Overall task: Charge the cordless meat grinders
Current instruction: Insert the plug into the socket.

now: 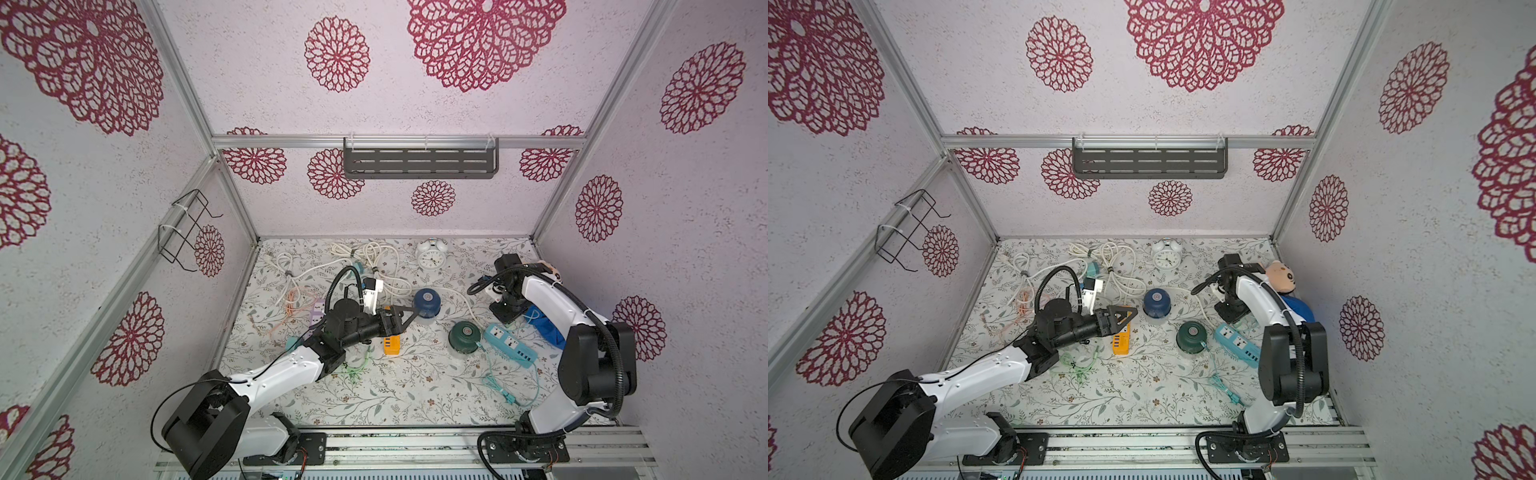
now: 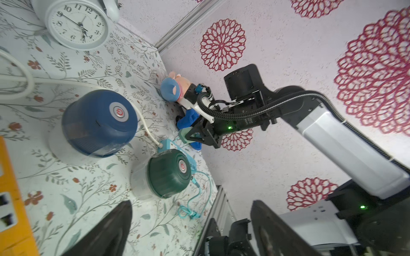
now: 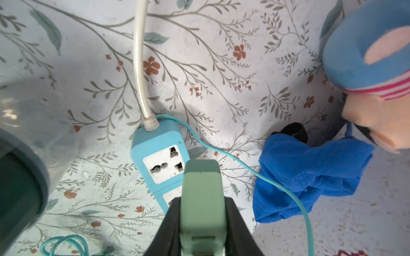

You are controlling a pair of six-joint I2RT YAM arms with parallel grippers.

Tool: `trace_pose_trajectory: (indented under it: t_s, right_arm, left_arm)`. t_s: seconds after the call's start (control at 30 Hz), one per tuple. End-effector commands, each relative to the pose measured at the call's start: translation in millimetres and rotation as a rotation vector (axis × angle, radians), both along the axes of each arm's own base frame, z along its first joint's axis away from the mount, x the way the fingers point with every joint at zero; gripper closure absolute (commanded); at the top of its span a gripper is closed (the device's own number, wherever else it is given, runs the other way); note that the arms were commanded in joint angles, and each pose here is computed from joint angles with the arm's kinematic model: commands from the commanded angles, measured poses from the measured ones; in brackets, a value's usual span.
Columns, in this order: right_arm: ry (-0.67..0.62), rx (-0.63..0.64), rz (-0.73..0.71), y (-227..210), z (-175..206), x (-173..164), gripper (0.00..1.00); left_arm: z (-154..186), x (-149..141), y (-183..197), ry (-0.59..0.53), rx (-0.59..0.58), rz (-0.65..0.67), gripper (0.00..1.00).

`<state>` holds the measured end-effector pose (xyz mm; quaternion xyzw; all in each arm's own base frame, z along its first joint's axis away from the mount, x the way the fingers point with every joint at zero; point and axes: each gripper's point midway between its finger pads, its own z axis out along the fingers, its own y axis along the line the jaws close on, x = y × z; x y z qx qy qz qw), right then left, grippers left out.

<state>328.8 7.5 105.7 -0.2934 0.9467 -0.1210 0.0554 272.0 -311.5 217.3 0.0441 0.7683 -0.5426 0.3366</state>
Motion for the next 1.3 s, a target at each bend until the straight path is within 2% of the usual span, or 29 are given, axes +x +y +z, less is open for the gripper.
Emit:
trace_pose_trajectory:
  t_s: [0.0,0.07,0.17,0.23,0.3,0.63,1.03,1.27]
  right_arm:
    - [0.041,0.02,0.048,9.1,-1.5,-4.0,1.0]
    - [0.048,0.018,0.052,8.7,-3.1,-4.7,1.0]
    - [0.052,0.017,0.06,8.7,-3.0,-6.2,1.0]
    - [0.059,0.009,0.069,7.3,-4.7,-9.5,1.0]
    - [0.068,0.0,0.086,5.5,-6.9,-14.6,1.0]
    - [0.072,0.006,0.131,9.3,-4.7,-10.0,1.0]
    - [0.118,0.012,0.167,14.1,-11.4,-32.3,1.0]
    - [0.142,-0.012,0.178,13.7,-20.0,-24.7,1.0]
  left_arm:
    - [-8.2,1.0,5.6,-0.054,0.136,0.06,0.03]
    - [-15.6,-2.3,6.6,-0.099,0.223,0.077,0.0]
    - [-22.4,-9.1,3.4,-0.209,0.343,0.094,0.03]
    - [-24.0,-14.5,-1.5,-0.297,0.395,0.098,0.03]
    - [-28.3,-19.3,-7.9,-0.336,0.426,0.082,0.03]
    - [-37.9,-24.2,-21.0,-0.313,0.411,0.047,0.03]
    - [-38.9,-22.2,-28.0,-0.303,0.396,0.04,0.03]
    - [-41.1,-25.1,-24.9,-0.287,0.39,0.042,0.03]
